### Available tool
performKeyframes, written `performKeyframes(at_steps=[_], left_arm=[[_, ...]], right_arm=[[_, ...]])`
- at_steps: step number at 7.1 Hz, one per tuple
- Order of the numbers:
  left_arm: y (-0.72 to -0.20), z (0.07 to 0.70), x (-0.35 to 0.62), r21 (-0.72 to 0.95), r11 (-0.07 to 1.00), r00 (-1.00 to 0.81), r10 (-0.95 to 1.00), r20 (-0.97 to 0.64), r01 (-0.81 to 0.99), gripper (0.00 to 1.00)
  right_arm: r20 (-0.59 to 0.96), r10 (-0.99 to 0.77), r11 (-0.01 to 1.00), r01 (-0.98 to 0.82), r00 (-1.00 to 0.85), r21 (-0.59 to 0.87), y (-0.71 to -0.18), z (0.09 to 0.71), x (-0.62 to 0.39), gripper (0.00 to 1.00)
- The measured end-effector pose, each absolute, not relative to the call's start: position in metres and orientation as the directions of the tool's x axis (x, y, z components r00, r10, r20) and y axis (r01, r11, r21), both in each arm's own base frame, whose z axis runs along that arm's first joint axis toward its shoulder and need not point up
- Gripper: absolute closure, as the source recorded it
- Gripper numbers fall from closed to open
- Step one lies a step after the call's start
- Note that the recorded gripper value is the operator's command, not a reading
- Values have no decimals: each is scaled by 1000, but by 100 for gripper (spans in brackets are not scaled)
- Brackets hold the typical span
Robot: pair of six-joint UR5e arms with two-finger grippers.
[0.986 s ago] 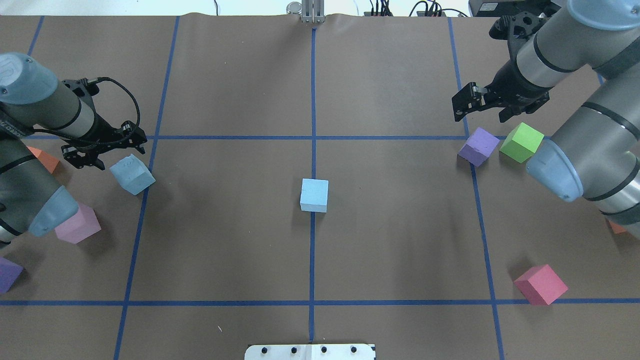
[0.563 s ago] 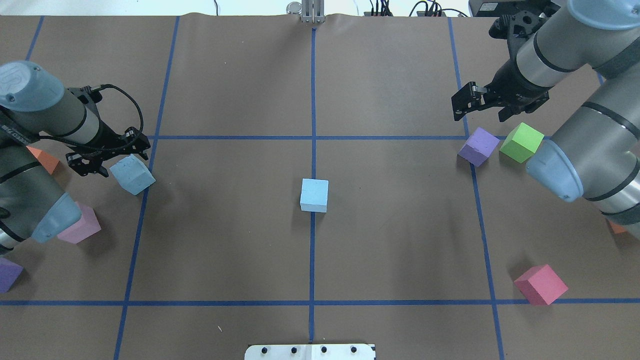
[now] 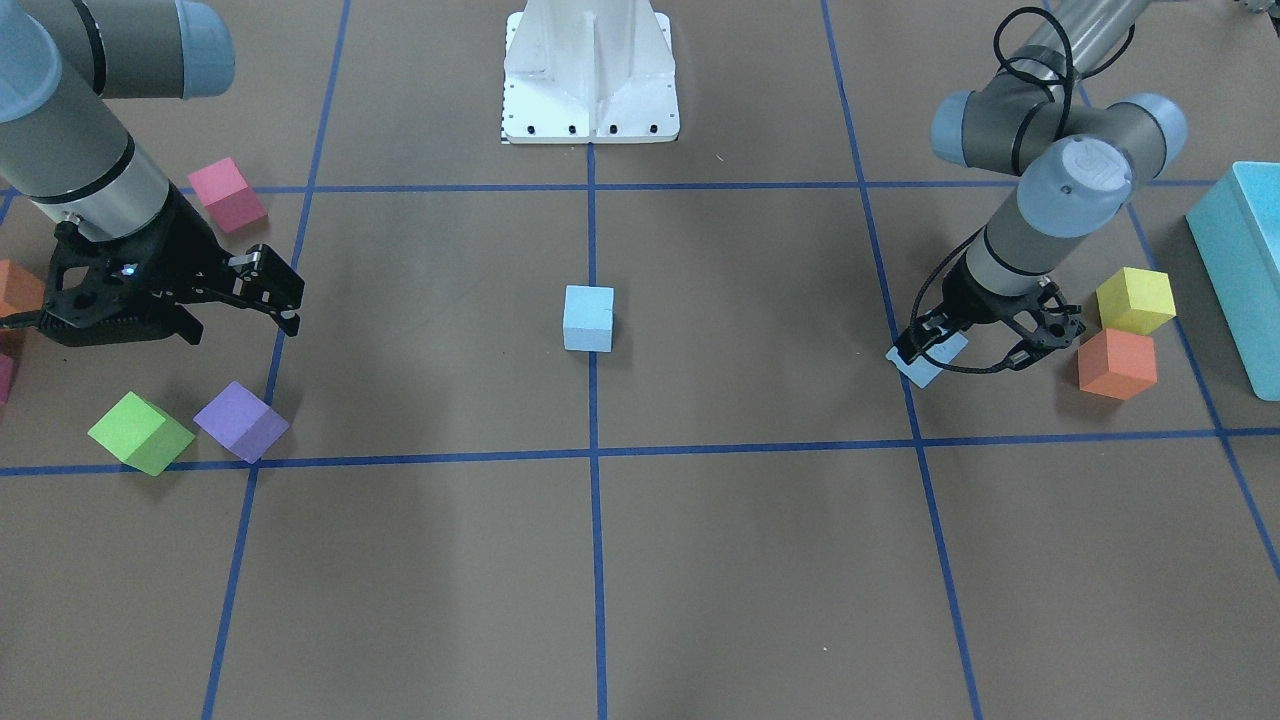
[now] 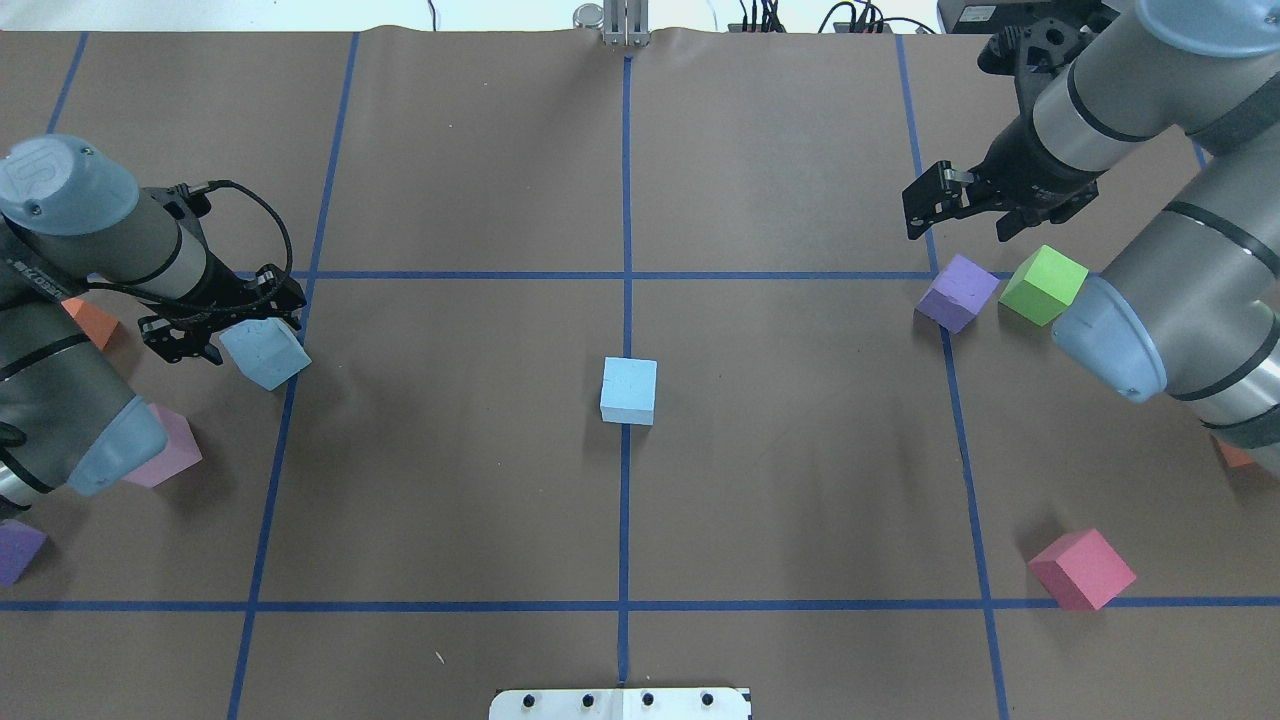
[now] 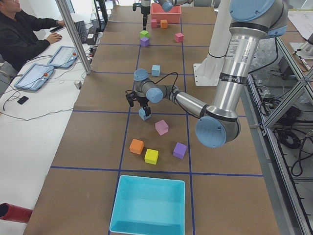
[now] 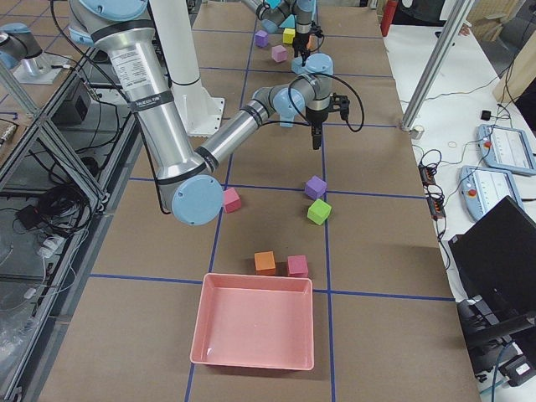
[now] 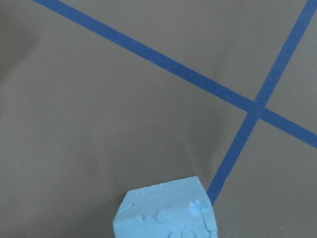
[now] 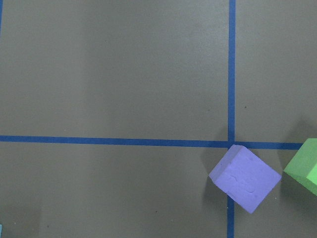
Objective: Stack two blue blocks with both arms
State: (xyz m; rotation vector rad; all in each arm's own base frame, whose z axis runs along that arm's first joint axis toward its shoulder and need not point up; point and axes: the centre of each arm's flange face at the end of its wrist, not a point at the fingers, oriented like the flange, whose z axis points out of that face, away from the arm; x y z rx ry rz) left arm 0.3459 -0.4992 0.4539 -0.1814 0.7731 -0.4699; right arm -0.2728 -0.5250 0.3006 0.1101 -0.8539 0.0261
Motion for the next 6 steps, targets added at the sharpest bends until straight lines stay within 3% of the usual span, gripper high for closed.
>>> performKeyframes(at_steps=[3, 4, 6], left_arm=[[-496, 477, 351, -326, 885, 612, -466, -639, 334, 5], [-498, 488, 353, -326, 884, 601, -467, -649, 335, 21], [-500, 491, 356, -333, 881, 581, -472, -664, 335, 26]], right_arm=[[752, -32, 993, -62, 659, 97, -526, 300, -272, 0], [752, -34, 993, -62, 659, 99, -526, 300, -272, 0], [752, -35, 993, -61, 658, 100, -526, 299, -273, 0]])
